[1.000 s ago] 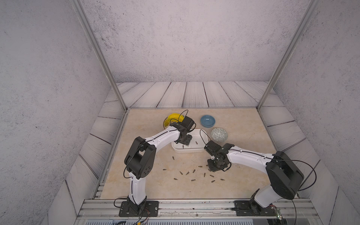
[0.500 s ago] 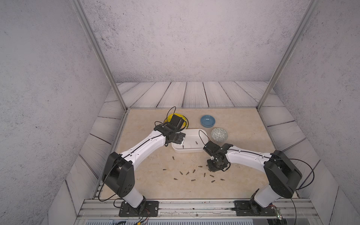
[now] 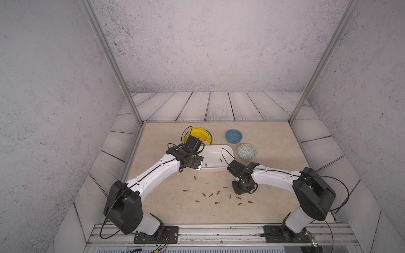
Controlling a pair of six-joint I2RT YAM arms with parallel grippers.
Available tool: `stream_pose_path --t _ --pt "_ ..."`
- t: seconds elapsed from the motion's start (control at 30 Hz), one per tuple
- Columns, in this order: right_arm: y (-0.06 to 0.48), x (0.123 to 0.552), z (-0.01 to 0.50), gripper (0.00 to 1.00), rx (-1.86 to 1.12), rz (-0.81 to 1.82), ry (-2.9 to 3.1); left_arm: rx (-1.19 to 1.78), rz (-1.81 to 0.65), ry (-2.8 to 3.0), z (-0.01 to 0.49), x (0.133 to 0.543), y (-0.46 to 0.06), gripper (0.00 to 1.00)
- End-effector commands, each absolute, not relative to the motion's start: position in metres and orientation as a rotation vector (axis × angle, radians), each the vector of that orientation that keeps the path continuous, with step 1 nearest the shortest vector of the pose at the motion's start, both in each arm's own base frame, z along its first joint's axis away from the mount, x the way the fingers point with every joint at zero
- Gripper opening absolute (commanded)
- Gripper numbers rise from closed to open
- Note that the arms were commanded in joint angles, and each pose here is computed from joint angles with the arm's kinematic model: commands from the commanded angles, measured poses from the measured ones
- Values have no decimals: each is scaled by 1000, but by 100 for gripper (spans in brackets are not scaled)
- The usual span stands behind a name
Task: Put the bit on the desktop into the storage box
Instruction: Pick up the screwdriver bit from the center of the board.
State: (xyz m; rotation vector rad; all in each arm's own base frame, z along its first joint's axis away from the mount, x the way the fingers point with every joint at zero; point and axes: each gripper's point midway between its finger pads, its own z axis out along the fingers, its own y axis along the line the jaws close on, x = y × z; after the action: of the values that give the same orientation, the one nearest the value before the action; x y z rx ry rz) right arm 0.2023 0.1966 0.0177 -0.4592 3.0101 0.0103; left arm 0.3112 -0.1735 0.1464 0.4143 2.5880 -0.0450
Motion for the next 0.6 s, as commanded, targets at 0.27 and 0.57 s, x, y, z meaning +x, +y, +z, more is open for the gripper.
stream_pose_path --t 0.27,0.57 --pt "188 199 7 19 -453 -65 3027 373 -16 2596 147 296 -155 77" --pt "187 197 2 11 -443 -76 3037 320 -17 2657 129 283 -141 77"
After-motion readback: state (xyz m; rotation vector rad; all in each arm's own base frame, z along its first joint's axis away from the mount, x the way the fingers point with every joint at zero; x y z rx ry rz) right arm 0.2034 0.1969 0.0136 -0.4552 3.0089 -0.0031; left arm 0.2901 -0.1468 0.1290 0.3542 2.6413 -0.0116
